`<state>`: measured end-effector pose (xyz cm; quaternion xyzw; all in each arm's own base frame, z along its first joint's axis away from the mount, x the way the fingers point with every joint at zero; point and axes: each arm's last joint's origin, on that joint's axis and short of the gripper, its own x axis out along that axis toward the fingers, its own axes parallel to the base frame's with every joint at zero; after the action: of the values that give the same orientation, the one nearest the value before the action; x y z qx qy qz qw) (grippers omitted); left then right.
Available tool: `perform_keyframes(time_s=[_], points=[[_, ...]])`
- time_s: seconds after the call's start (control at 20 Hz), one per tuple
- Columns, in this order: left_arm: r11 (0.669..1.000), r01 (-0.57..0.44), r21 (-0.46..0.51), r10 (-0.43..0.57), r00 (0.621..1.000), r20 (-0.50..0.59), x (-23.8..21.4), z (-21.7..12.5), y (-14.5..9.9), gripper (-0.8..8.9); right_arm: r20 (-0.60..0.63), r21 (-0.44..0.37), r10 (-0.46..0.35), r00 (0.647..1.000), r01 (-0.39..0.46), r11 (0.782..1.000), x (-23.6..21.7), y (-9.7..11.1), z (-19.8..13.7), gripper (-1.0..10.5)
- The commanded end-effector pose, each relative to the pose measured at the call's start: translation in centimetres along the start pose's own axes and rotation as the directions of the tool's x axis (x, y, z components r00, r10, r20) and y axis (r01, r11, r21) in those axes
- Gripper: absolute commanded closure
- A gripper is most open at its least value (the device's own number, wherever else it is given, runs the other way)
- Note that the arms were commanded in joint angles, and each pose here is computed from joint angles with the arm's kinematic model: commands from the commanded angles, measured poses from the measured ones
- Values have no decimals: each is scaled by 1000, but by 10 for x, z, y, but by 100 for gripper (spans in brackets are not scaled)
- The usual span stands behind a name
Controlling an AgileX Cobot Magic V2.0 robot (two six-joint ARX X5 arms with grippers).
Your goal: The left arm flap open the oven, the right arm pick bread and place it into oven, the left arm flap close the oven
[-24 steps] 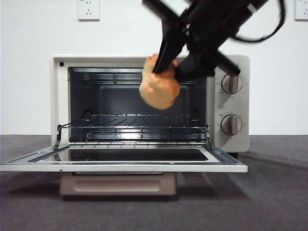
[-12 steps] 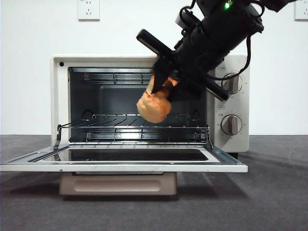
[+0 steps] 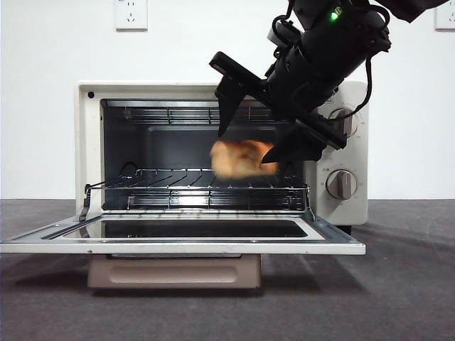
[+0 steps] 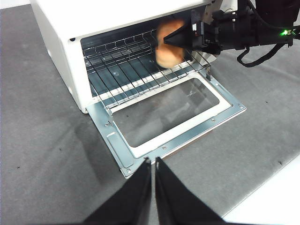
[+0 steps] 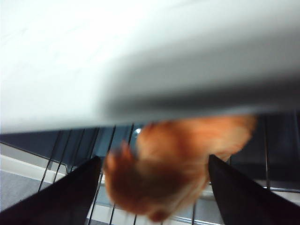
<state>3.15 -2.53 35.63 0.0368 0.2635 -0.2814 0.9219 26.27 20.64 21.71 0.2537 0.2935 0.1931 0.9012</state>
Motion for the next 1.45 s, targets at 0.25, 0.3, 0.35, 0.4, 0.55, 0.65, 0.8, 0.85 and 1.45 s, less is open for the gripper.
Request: perform_keyframes(time_s=[0.25, 0.3, 0.35, 0.4, 0.55, 0.65, 0.8, 0.85, 1.45], points=[[1000, 2, -5, -1, 1000, 23, -3, 4, 0, 795, -14, 3, 54, 998, -54, 999, -24, 16, 10, 566], [1000, 1, -6, -1, 1000, 23, -3, 4, 0, 795, -27, -1, 60, 998, -60, 998, -32, 20, 10, 567], [1000, -1, -19, 1, 1000, 17, -2, 5, -1, 798, -46, -15, 77, 996, -77, 997, -44, 25, 11, 567], [999, -3, -44, 3, 1000, 6, 1, 6, -1, 798, -64, -44, 100, 993, -103, 994, -58, 31, 12, 567], [998, -9, -58, 6, 999, -49, 16, 13, -5, 798, -148, -159, 198, 969, -221, 962, -104, 42, 15, 568], [998, 9, -57, -14, 997, -77, 30, 21, -9, 798, -191, -212, 224, 956, -263, 941, -140, 40, 19, 568], [996, 42, -82, -51, 993, -110, 52, 33, -14, 799, -215, -281, 243, 946, -298, 912, -190, 30, 21, 568], [993, 63, -95, -75, 989, -125, 59, 38, -15, 799, -215, -301, 240, 947, -298, 906, -206, 26, 21, 568], [900, 37, -434, -184, 935, -303, 168, 51, 82, 800, -122, -418, 22, 992, -71, 906, -327, -8, 25, 568]])
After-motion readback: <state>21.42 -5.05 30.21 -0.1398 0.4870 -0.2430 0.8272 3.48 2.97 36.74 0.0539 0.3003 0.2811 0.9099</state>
